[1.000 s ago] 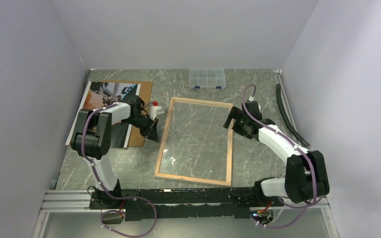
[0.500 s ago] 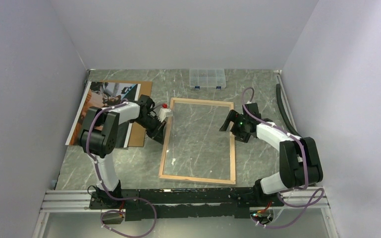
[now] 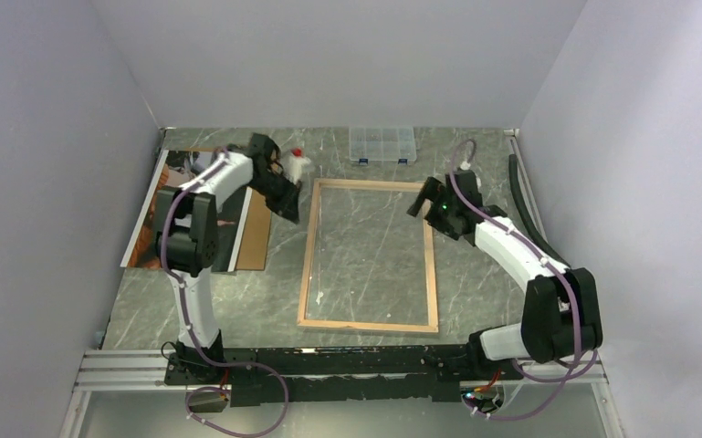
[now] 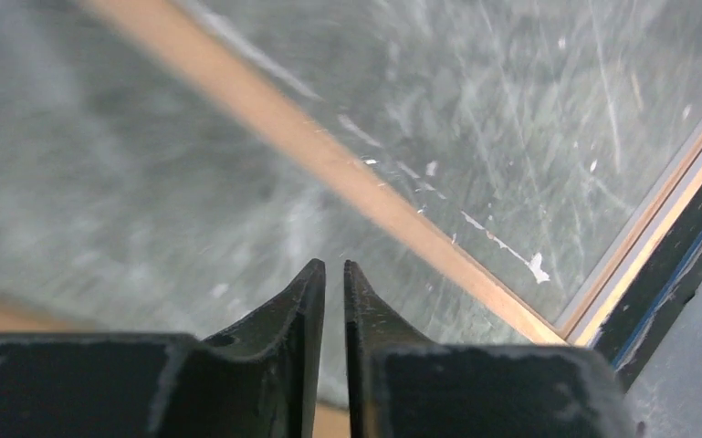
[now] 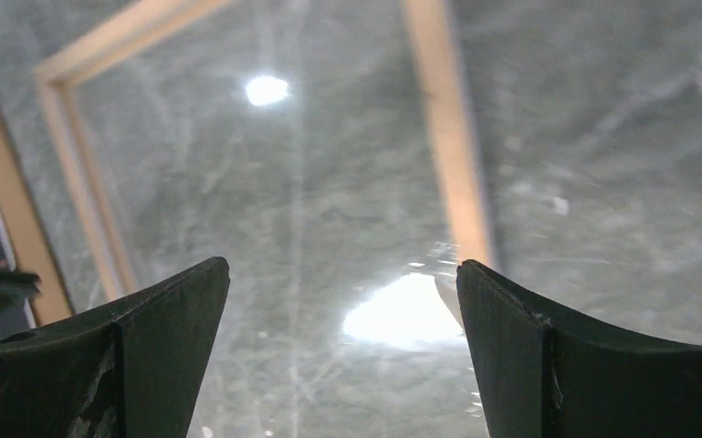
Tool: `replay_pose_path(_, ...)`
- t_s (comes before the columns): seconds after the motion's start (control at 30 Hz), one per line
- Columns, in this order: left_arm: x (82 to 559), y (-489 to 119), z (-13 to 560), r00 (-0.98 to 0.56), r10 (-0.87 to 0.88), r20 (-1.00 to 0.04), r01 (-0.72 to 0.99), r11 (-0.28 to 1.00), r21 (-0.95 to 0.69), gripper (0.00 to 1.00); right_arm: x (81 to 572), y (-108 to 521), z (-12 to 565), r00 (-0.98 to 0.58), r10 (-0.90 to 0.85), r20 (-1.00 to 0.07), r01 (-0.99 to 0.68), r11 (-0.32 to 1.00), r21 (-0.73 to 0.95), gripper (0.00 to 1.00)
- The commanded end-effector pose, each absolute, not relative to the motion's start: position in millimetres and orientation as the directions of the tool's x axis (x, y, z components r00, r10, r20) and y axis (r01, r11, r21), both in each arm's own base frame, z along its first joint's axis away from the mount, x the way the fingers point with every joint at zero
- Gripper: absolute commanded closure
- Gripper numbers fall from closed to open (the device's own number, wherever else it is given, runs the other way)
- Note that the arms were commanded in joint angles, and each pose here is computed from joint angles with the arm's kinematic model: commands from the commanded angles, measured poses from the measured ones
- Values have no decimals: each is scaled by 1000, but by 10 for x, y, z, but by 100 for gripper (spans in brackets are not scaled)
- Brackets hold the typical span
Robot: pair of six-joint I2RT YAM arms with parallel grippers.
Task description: Put the photo into the frame
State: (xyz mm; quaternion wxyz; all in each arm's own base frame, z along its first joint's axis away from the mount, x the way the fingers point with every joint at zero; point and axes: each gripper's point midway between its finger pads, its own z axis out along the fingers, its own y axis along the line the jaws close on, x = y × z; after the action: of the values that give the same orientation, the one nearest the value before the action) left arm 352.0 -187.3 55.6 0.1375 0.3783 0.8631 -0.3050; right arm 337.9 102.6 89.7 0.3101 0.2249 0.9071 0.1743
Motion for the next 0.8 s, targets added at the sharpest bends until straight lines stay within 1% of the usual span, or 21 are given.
replay_pose_path(0.0,3860,-1124,1162,-737,481,-475,661,659,-358,71,3609,1458,1477,-645,432,-630,170,885,433,0)
replay_pose_path(0.1,4015,-347,1338,-776,433,-459,578,780,-242,56,3658,1966,1567,-665,379,-643,74,891,448,0)
replay_pose_path(0.13,4051,-111,1372,-785,423,-452,548,815,-189,52,3678,2161,1539,-681,354,-641,45,894,446,0)
replay_pose_path(0.17,4084,128,1394,-797,408,-446,510,849,-136,50,3693,2351,1545,-691,329,-644,14,896,443,0)
replay_pose_path(0.2,4111,403,1391,-814,395,-426,462,885,-63,50,3691,2596,1550,-703,296,-646,-30,896,442,0)
replay_pose_path(0.3,4153,1108,1370,-858,317,-404,312,947,81,50,3720,3242,1547,-729,212,-651,-136,887,442,0)
replay_pose_path(0.4,4174,1699,1303,-893,224,-390,154,967,203,51,3741,3858,1552,-741,142,-656,-230,865,447,0)
replay_pose_path(0.47,4156,1981,1233,-906,169,-388,74,966,248,53,3722,4169,1472,-751,106,-651,-273,848,453,0)
replay_pose_path(0.53,4152,2196,1133,-915,152,-375,28,948,318,54,3696,4420,1408,-758,82,-647,-307,830,465,0)
replay_pose_path(0.63,4151,2471,979,-919,146,-367,-20,911,413,55,3645,4709,1285,-765,44,-643,-350,809,473,0)
replay_pose_path(0.77,4133,2730,775,-933,124,-338,-58,874,483,57,3614,4945,1063,-777,12,-629,-373,797,475,0)
